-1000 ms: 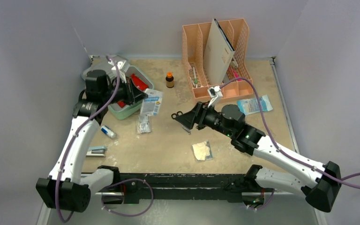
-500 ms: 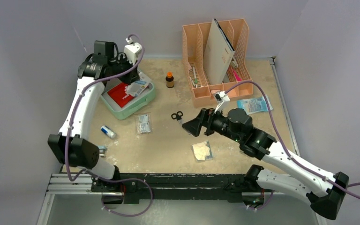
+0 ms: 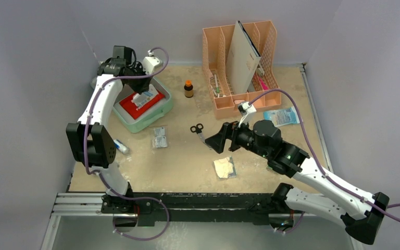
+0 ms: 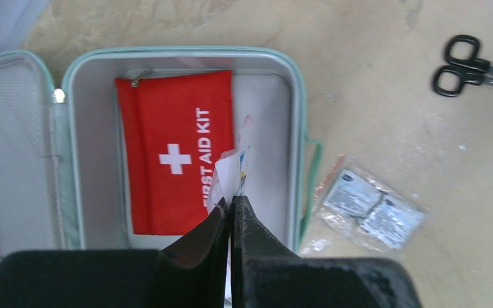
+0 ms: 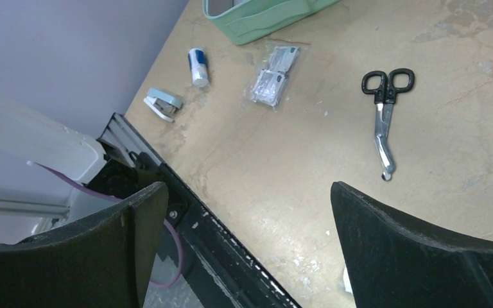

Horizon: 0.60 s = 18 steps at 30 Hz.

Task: Organize the medicine kit
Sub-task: Place the medical item at the medicine box.

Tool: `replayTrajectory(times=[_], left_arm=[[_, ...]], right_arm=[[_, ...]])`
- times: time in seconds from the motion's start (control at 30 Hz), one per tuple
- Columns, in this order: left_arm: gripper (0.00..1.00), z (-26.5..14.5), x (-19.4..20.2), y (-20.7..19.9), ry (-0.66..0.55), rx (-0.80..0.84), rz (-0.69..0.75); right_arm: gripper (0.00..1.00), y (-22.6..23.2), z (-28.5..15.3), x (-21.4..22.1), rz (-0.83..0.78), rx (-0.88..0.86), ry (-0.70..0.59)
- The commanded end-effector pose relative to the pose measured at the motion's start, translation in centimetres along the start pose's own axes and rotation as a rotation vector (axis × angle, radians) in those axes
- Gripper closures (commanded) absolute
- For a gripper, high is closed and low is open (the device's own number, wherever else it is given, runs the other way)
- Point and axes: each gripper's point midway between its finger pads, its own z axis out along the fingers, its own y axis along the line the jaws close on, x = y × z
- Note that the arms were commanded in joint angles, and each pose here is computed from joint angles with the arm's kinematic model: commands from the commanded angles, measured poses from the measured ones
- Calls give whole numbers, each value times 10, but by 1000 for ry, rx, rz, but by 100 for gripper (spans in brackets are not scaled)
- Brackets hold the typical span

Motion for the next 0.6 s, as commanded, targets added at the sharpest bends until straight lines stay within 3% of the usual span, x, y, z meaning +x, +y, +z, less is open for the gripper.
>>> replayTrajectory(times=[0.0, 0.3, 0.57], left_arm=[[100, 17, -7, 35, -43, -90, 85], [100, 49, -1, 65, -11, -132, 106], [100, 72, 17, 36, 23, 55, 63]], right_arm=[[1, -5, 5, -7, -53, 28, -26], [1, -7, 6, -18, -90, 51, -56], [1, -11, 4, -14, -86, 68, -42]])
